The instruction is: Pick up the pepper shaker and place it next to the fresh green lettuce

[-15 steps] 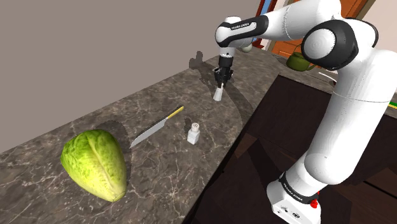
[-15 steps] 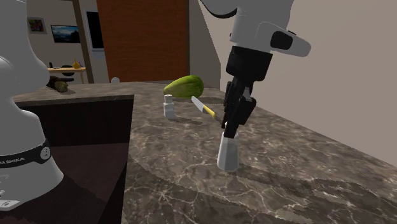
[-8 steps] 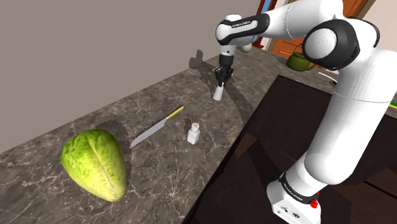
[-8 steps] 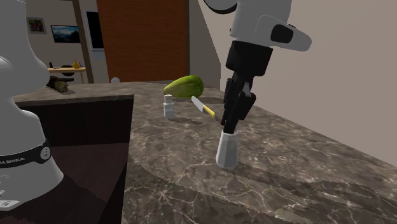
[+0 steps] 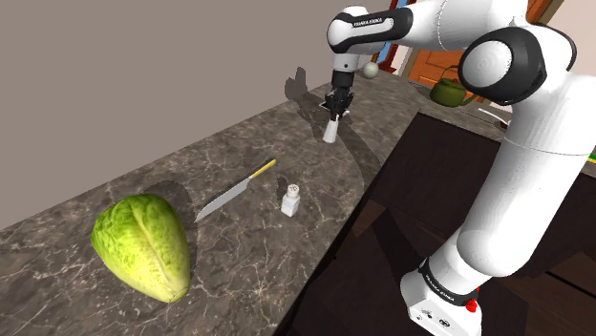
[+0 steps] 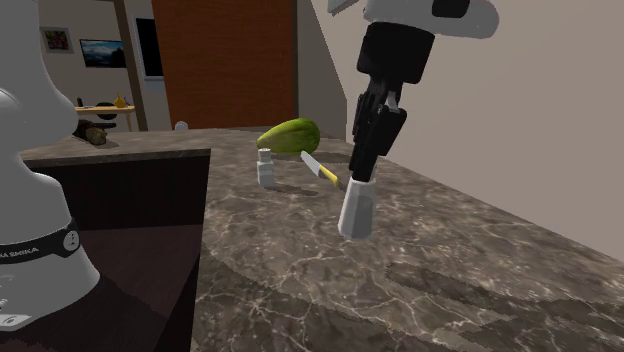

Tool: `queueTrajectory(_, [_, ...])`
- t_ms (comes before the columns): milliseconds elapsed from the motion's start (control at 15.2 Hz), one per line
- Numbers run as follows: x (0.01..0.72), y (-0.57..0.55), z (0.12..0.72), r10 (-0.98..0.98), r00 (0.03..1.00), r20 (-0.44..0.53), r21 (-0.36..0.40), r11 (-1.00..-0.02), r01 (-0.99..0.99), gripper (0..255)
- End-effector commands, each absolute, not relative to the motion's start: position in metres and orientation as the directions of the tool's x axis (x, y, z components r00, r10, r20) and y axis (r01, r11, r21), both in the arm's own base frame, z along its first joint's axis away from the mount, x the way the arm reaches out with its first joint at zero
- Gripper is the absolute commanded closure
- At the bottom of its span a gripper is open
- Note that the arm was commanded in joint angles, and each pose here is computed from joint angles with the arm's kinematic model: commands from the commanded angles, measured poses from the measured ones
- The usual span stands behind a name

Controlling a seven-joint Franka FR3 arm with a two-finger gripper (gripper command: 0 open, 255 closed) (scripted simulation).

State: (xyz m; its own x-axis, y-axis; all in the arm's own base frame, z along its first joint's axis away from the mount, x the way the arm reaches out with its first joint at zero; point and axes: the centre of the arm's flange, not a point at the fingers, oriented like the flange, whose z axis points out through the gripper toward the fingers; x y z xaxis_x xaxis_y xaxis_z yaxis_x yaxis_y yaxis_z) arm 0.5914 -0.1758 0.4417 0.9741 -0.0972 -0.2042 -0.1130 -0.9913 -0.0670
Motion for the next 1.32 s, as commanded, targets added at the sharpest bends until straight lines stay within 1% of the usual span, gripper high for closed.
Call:
queueTrajectory(0, [0.591, -0.176, 0.453, -0.097, 0.974, -0.204, -0.067, -0.991, -0.113, 255])
queueTrajectory(1254, [0.591, -0.176, 0.553, -0.097, 0.974, -0.204, -0.067, -0.991, -0.113, 255])
